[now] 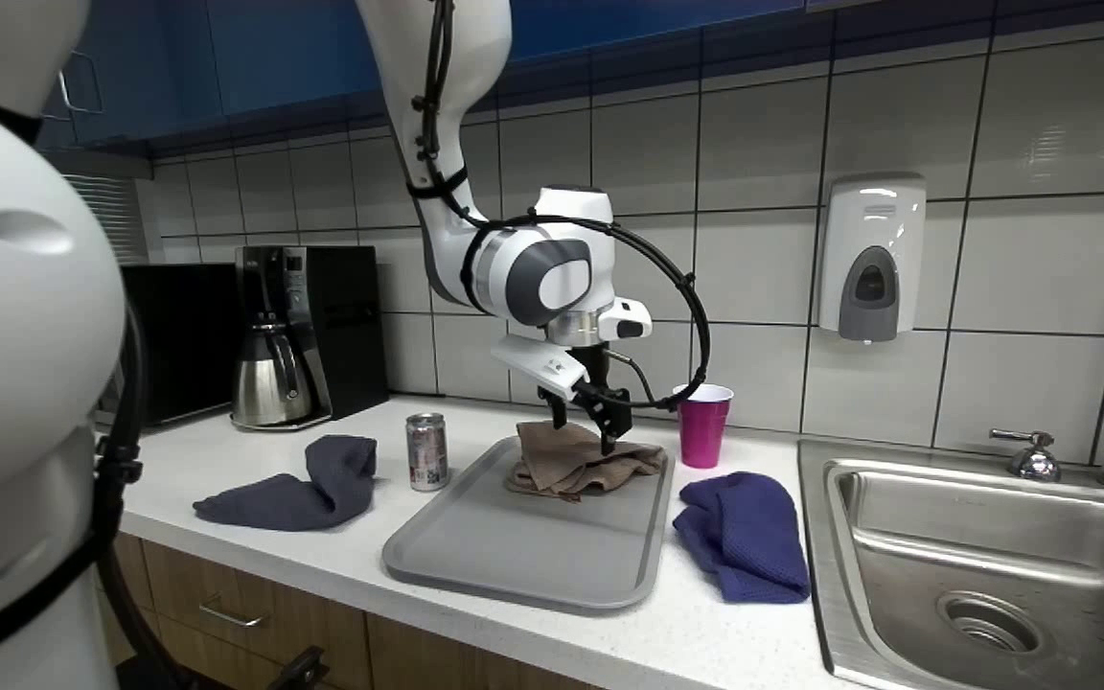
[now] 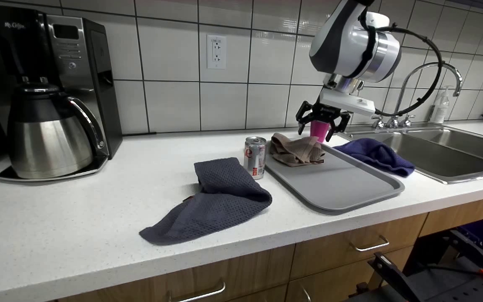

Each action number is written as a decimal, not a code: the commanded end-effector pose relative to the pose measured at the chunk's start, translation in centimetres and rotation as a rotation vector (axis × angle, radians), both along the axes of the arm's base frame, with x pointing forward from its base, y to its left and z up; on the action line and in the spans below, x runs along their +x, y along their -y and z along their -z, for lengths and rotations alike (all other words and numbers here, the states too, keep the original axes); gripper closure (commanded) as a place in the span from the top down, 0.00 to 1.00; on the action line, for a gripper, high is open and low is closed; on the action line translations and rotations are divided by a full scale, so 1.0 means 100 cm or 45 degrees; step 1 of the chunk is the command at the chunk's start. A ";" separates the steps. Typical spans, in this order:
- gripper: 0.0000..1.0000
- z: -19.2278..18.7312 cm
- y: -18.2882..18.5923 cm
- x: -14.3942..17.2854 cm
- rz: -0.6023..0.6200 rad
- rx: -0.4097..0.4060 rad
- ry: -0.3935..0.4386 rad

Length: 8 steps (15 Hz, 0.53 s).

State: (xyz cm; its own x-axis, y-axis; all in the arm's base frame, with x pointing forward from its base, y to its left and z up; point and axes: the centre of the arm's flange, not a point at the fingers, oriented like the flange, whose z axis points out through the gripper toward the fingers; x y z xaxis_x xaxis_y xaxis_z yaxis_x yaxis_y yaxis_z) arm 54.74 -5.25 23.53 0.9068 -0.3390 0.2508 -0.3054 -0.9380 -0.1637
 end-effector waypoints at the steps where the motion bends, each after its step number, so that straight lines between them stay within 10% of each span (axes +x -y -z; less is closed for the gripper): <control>1: 1.00 0.011 -0.003 0.022 0.022 0.032 -0.038; 8: 1.00 0.032 -0.004 0.037 0.024 0.049 -0.079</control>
